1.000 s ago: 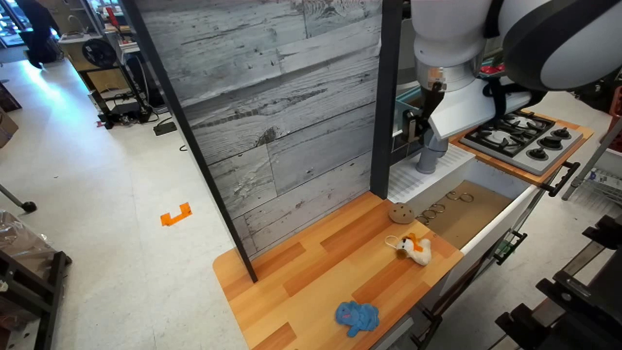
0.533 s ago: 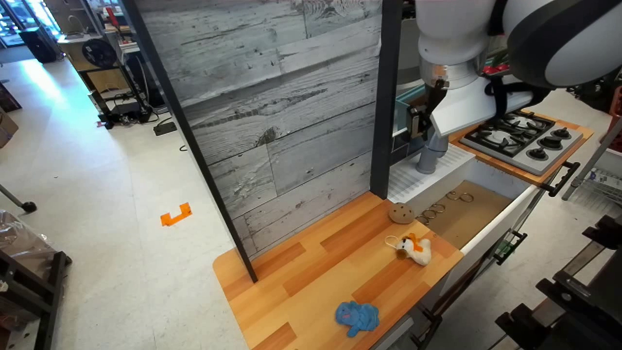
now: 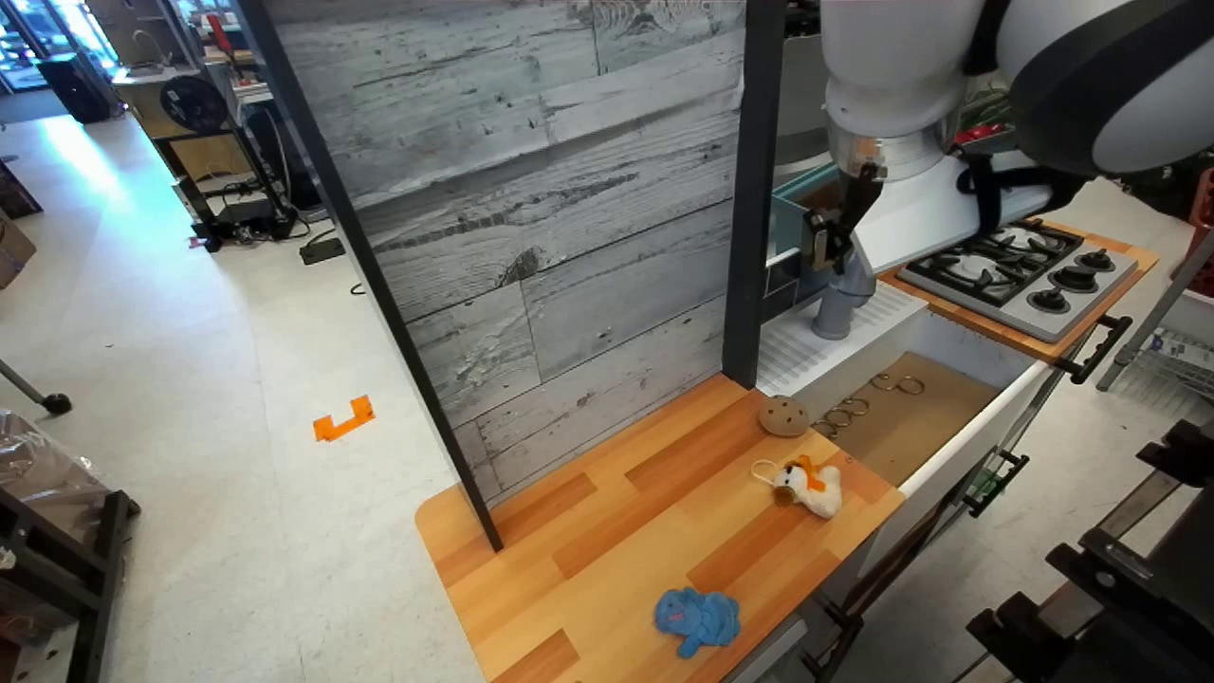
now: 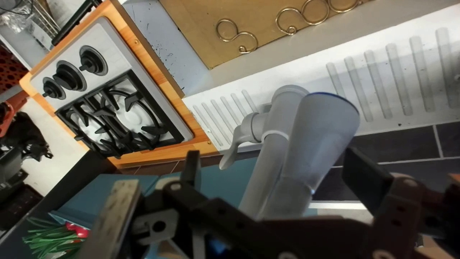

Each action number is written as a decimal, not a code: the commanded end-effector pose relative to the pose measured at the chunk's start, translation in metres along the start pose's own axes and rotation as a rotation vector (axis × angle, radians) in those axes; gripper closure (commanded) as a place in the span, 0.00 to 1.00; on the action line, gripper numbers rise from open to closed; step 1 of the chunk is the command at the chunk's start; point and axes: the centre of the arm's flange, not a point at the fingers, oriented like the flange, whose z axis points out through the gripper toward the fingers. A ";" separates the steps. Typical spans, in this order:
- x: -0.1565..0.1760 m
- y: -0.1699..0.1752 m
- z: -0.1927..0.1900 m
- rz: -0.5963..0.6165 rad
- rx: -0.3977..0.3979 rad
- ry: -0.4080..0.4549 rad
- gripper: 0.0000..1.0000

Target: Push the grey faucet to the center of the sink

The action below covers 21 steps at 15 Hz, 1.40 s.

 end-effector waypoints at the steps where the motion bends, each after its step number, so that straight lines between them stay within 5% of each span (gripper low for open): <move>1: -0.013 0.006 0.005 0.002 -0.032 0.001 0.00; 21: -0.010 0.103 0.009 0.159 -0.177 -0.020 0.00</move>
